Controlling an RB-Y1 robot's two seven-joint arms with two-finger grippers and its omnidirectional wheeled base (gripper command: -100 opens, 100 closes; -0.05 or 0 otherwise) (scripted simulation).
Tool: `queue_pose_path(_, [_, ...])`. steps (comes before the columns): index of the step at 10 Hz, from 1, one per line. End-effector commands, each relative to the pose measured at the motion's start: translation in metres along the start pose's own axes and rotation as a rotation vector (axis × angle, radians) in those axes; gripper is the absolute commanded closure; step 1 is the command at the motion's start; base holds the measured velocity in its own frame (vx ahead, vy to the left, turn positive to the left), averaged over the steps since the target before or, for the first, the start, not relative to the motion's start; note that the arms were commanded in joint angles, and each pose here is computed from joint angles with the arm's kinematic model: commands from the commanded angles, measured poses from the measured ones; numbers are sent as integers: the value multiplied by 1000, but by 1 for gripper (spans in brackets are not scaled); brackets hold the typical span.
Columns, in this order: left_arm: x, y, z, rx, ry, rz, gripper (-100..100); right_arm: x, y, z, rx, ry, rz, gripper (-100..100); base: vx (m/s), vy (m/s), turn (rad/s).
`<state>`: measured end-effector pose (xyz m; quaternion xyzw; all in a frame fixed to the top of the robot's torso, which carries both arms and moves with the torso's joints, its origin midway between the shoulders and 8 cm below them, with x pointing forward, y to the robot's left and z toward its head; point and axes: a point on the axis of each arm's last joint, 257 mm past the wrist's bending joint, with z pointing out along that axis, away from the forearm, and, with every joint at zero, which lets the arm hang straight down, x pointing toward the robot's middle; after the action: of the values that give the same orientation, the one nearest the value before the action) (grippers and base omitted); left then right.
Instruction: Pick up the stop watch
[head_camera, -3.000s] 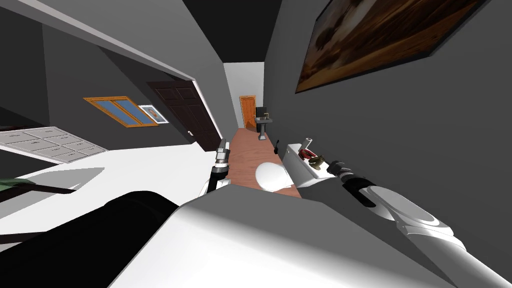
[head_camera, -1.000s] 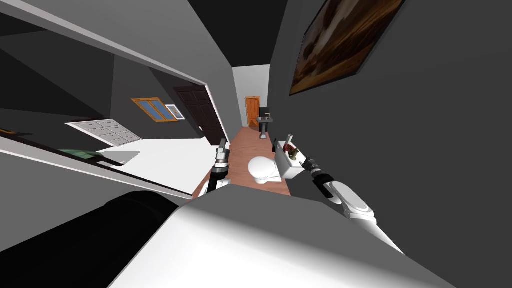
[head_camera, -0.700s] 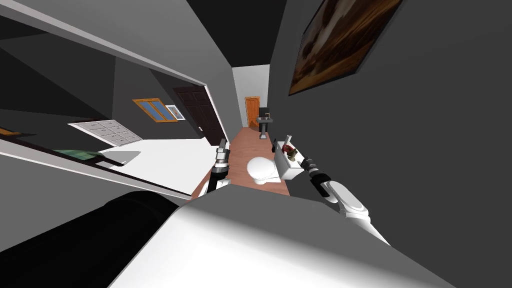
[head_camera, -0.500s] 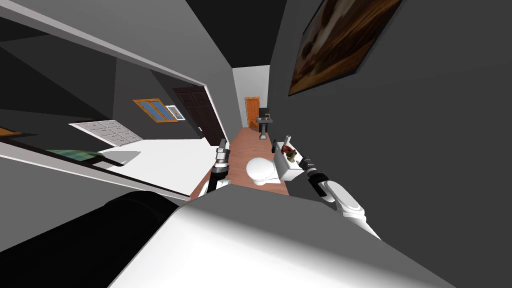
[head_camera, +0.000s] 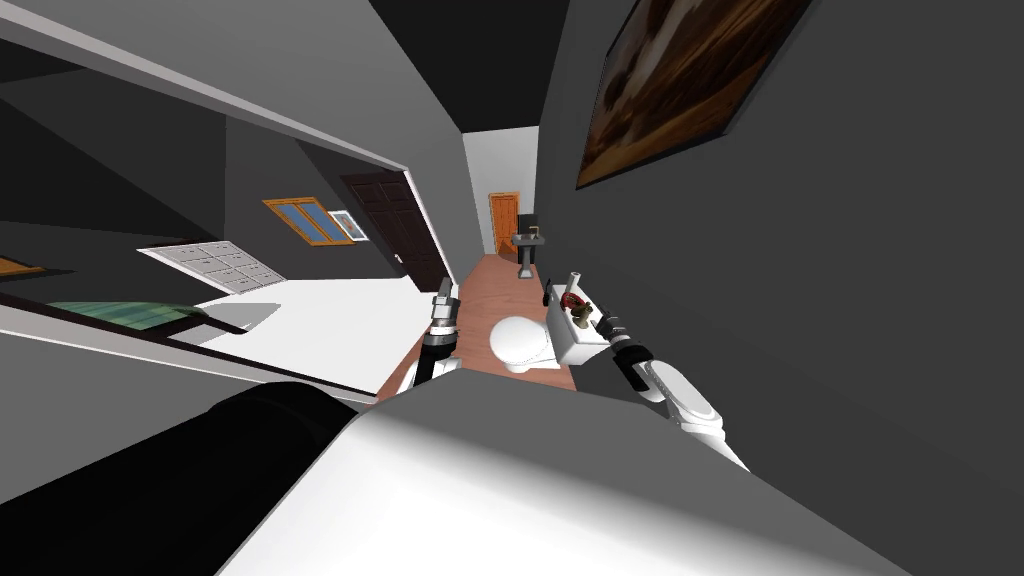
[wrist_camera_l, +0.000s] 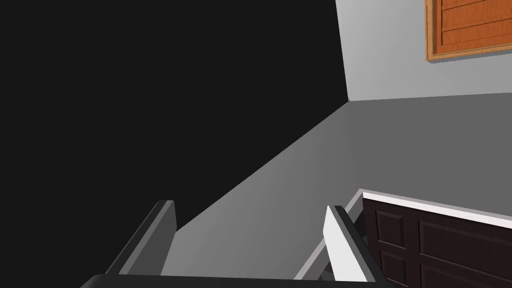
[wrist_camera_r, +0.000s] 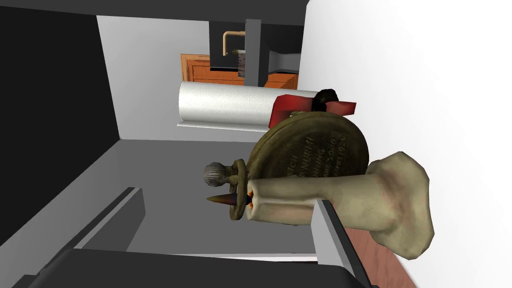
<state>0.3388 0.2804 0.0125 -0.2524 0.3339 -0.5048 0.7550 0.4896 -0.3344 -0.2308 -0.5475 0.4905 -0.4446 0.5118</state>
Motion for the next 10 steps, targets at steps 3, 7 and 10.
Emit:
queue_pose_path(3, [0,0,0,0,0,0,0,0,0,0,0,0,0,100,0,0,0])
queue_pose_path(7, [0,0,0,0,0,0,0,21,18,-10,-41,34,-5,-100,-8,25,7])
queue_pose_path(10, [0,0,0,0,0,-1,0,65,53,-37,-127,106,-16,-100,-90,214,9])
